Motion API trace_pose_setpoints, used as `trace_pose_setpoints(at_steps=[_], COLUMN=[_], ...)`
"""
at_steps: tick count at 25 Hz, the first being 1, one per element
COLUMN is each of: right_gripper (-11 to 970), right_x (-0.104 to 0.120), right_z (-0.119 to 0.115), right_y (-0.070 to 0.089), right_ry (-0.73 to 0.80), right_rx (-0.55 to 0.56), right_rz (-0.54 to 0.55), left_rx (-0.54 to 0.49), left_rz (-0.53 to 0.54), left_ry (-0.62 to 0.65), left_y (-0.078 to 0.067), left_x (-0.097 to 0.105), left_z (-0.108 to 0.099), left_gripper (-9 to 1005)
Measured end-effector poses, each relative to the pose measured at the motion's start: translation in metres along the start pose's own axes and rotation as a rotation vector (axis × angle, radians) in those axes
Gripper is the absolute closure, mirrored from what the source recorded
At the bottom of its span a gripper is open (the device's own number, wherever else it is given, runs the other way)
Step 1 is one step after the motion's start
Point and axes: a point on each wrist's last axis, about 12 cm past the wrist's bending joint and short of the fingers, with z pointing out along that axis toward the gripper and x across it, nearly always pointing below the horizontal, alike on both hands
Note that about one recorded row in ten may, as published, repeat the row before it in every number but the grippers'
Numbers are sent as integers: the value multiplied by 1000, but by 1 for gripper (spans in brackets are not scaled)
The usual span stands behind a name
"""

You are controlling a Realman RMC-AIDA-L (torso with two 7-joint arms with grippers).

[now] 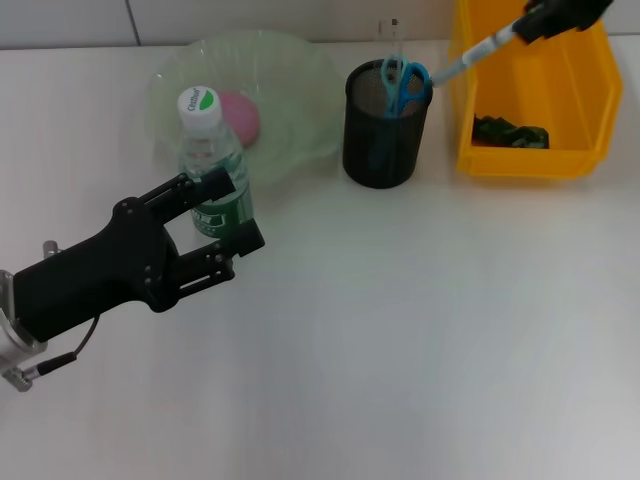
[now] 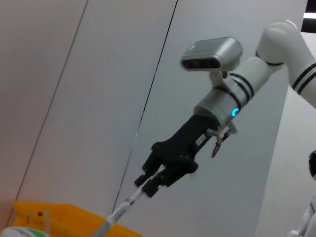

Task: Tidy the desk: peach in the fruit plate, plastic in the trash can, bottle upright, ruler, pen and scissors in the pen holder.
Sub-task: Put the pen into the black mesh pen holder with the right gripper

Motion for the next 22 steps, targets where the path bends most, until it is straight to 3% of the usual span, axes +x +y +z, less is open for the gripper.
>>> trace_pose_setpoints(at_steps=[10, 13, 22], right_gripper=[748, 743, 728], right_x=[-37, -43, -46], right_z=[77, 86, 83], right_y=[18, 20, 22], right_ry=[13, 27, -5], right_rx=[-17, -24, 5], right_rz=[-58, -63, -64], left_rx=[15, 16, 24], left_rz=[-7, -11, -20], left_ry=[3, 5, 12], left_y=[-2, -2, -3], left_x=[3, 3, 4], left_z=[5, 6, 7], left_gripper=[212, 212, 211])
